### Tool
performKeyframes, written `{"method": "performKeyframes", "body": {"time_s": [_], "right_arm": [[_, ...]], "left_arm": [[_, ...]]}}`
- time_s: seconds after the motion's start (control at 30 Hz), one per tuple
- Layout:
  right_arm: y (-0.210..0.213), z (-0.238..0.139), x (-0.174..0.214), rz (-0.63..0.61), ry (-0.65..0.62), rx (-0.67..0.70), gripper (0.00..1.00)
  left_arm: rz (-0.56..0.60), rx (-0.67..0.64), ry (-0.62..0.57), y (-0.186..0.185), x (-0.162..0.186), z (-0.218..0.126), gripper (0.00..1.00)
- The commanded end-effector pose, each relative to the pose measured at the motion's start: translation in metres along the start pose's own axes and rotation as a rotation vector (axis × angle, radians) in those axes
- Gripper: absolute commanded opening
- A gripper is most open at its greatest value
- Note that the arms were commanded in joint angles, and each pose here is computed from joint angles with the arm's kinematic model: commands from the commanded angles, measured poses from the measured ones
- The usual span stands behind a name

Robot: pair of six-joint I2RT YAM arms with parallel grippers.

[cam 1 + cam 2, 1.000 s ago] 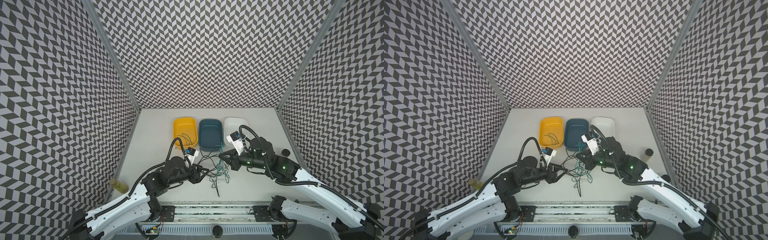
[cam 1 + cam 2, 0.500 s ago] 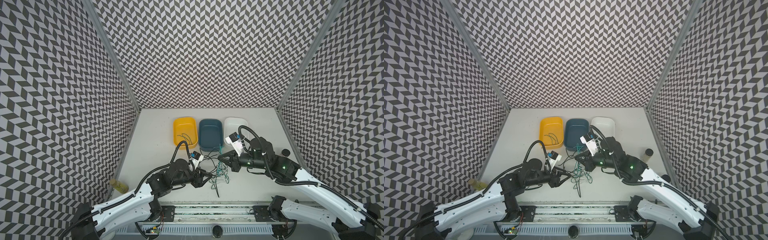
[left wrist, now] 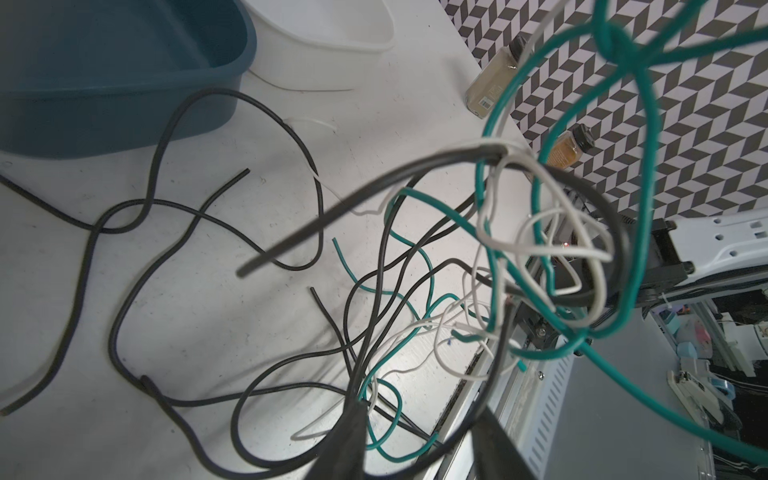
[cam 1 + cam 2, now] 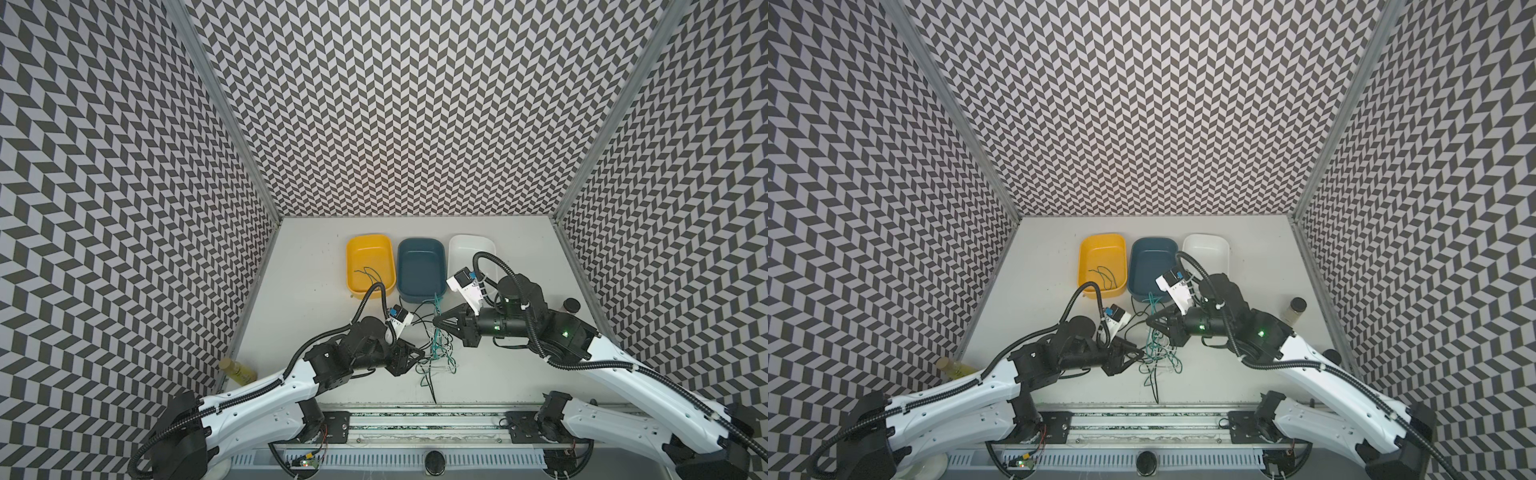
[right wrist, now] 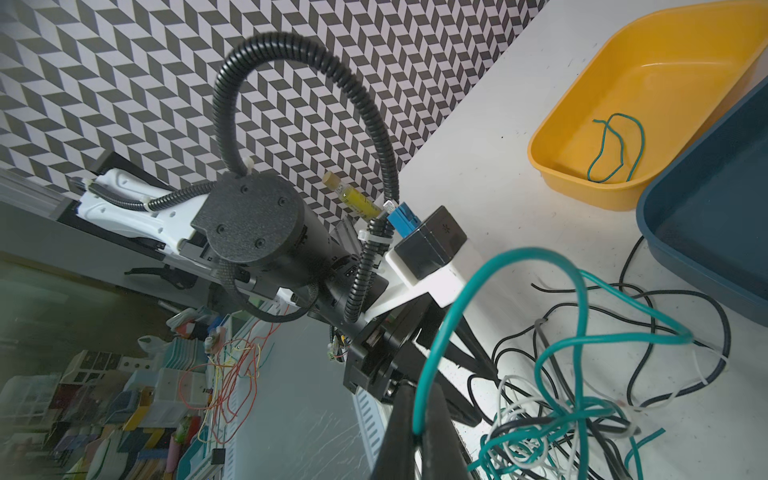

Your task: Untangle the cables

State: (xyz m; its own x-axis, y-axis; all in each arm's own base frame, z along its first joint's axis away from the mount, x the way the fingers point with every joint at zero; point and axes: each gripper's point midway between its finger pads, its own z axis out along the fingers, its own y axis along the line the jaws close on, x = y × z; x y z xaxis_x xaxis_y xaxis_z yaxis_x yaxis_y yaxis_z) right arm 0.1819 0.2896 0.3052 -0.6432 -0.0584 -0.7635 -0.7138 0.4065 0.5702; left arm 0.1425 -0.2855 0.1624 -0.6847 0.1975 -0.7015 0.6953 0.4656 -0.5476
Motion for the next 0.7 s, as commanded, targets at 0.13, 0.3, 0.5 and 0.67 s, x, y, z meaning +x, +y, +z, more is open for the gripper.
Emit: {"method": "performKeyframes", "body": {"time_s": [0.13, 0.3, 0.5, 0.67], "right_arm": [[-0.008, -0.006, -0.017, -0.033, -0.089, 0.063, 0.00], [-0.038, -0.016, -0.022, 0.013, -0.149, 0.207, 0.00], [-0.094, -0.032, -0.016, 0.183, -0.221, 0.365, 0.00], [-0.141, -0.036, 0.010, 0.348, -0.219, 0.449, 0.00]], "left_arm": [[0.029, 0.021, -0.063, -0.017, -0.022, -0.016, 0.00], [0.023, 0.007, -0.105, -0.024, -0.030, -0.038, 0.00], [0.022, -0.078, -0.166, -0.027, -0.042, -0.081, 0.00], [0.050, -0.135, -0.276, -0.043, -0.066, -0.141, 0.00]]}}
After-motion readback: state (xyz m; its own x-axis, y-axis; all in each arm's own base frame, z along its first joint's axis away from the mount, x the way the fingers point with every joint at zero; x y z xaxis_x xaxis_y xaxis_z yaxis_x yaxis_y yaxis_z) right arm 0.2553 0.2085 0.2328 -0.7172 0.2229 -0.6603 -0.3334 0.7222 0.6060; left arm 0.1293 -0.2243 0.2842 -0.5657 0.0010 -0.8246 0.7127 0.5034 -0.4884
